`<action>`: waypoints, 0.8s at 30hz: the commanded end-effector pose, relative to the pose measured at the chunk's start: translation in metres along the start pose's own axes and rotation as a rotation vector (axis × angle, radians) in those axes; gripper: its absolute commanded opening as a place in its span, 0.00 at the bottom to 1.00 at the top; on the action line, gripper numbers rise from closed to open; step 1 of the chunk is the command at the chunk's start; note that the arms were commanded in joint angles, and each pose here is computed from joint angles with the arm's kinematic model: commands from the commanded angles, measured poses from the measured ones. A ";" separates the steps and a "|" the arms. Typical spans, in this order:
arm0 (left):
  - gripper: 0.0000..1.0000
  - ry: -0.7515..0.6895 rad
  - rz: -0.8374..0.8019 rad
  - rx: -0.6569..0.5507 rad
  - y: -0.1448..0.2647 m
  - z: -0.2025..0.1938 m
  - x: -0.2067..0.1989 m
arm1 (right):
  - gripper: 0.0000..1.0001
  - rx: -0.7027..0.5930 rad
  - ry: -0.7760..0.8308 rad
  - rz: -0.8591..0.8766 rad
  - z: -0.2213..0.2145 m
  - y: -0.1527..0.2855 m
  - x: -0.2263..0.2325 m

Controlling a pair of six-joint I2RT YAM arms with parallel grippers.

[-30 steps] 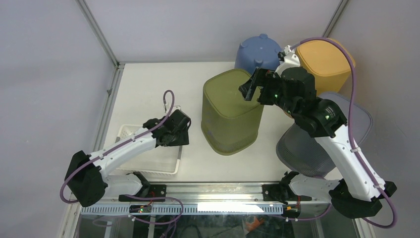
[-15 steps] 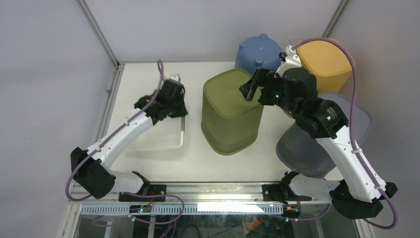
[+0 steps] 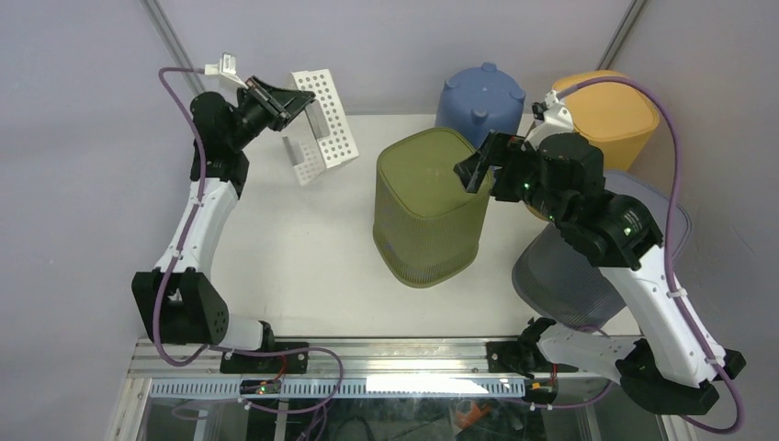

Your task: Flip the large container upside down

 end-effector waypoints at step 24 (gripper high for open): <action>0.00 0.407 -0.672 0.007 0.038 -0.006 0.082 | 0.96 0.005 -0.028 0.012 -0.006 0.006 -0.002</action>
Point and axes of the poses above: each gripper's point midway between its finger pads, its own y axis back along the fingers, its own x axis along the line the jaws close on, z = x × y, the point moved 9 cm from there along y, back along the fingers, and after that the axes turned 5 degrees about y, right-handed, at the moved point
